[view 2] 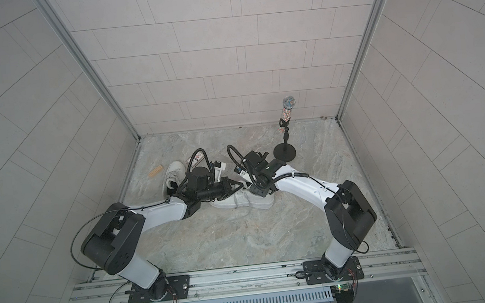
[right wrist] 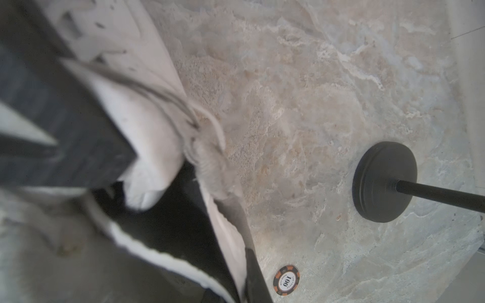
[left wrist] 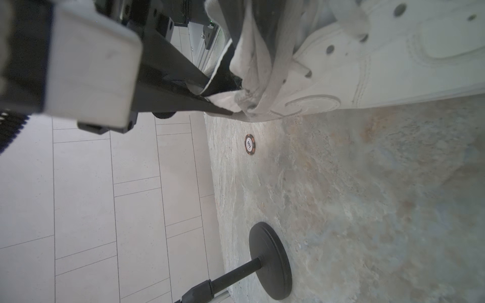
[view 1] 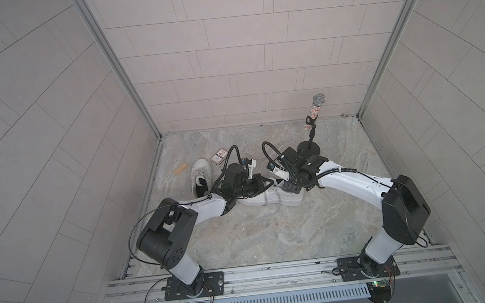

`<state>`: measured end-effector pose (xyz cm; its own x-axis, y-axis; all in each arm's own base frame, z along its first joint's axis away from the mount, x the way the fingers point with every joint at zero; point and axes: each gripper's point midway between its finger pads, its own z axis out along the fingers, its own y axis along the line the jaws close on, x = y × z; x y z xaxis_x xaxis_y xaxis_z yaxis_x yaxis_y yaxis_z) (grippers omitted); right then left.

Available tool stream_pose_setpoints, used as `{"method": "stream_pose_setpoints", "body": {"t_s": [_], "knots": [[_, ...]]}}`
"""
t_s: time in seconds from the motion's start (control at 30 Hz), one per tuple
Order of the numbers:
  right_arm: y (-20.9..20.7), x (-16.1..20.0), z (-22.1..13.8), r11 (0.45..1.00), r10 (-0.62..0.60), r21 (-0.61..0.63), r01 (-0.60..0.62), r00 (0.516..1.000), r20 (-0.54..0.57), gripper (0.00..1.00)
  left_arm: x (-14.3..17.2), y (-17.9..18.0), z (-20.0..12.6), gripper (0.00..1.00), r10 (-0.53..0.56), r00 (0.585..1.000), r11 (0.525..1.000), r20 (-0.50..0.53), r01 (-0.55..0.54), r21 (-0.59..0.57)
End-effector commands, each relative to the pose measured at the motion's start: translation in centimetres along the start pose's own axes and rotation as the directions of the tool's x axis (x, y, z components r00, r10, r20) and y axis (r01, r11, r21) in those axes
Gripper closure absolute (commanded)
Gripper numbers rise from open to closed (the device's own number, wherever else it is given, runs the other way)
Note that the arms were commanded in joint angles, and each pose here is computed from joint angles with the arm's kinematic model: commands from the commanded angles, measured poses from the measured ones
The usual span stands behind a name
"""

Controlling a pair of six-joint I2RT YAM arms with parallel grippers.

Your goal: Insert the insole into the shoe

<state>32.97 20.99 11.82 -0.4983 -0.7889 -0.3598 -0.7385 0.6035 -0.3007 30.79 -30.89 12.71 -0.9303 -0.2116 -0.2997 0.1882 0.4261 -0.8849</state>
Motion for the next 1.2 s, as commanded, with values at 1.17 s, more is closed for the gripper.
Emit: {"method": "stream_pose_setpoints", "body": {"t_s": [1.17], "knots": [[8.1,-4.0,-0.2,0.942,-0.069,-0.321,0.096,0.993,0.096,0.76,-1.1,-2.9,-1.5,1.0,0.116,0.992,0.992,0.053,-0.118,0.044]]}}
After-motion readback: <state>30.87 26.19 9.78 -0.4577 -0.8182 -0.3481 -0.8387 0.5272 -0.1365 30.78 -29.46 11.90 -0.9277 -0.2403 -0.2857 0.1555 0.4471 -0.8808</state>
